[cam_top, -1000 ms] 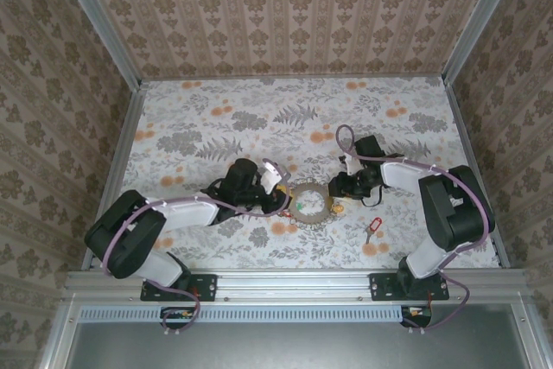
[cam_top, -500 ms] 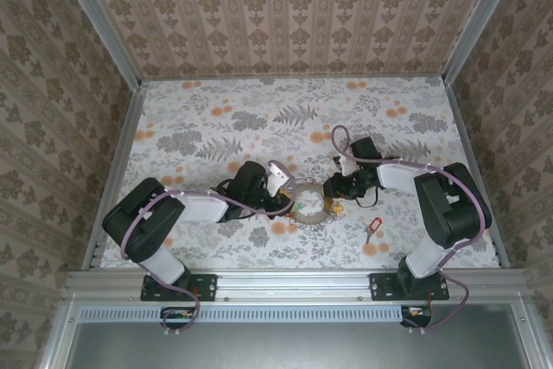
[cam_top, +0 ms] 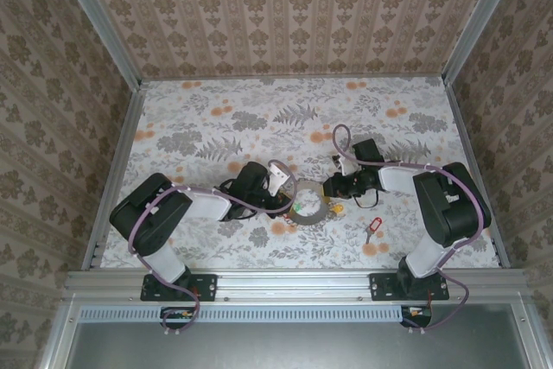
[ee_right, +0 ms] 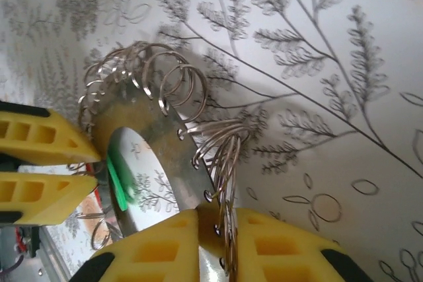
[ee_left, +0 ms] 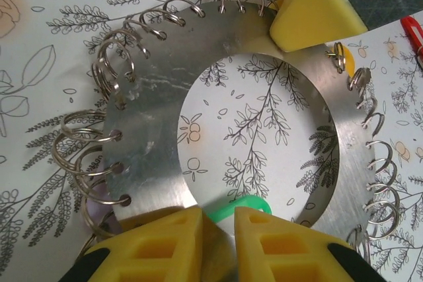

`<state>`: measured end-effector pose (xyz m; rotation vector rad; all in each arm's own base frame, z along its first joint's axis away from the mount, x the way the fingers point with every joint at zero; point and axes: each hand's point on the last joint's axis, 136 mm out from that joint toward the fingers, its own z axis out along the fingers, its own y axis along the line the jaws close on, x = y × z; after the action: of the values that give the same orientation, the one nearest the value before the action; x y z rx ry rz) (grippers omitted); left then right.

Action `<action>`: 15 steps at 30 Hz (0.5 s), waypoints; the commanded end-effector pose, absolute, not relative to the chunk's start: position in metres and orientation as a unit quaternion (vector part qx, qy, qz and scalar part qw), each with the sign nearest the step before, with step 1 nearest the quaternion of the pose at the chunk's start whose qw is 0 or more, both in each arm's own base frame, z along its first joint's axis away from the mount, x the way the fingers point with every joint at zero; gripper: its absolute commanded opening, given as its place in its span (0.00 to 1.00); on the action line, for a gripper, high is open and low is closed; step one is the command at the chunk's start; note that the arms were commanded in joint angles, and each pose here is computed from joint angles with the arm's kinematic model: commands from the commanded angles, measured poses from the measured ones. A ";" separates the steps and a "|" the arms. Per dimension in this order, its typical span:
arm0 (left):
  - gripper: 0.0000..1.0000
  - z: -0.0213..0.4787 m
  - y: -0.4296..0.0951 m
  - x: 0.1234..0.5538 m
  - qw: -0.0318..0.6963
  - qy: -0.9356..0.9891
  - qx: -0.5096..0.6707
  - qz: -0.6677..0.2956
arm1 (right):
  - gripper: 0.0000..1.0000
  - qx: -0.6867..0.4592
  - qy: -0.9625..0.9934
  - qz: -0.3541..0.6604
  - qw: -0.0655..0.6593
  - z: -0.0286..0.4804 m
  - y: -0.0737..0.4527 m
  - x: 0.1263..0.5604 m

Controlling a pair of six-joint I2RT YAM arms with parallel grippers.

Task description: Put the keys on the keyring

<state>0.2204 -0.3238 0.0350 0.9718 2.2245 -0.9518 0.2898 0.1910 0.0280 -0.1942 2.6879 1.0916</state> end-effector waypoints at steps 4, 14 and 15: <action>0.22 0.055 -0.326 0.230 0.302 0.815 0.350 -0.349 | 0.04 -0.092 0.892 0.420 0.139 0.049 0.201 0.289; 0.38 0.152 -0.289 0.271 0.431 0.779 0.257 -0.375 | 0.00 -0.029 0.838 0.502 0.212 0.121 0.191 0.314; 0.42 0.161 -0.283 0.276 0.440 0.777 0.243 -0.378 | 0.00 -0.025 0.834 0.506 0.221 0.129 0.190 0.317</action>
<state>0.2644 -0.2974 0.1391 0.7285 1.9662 -0.9218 0.3080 0.1842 0.0844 -0.0653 2.4549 1.2825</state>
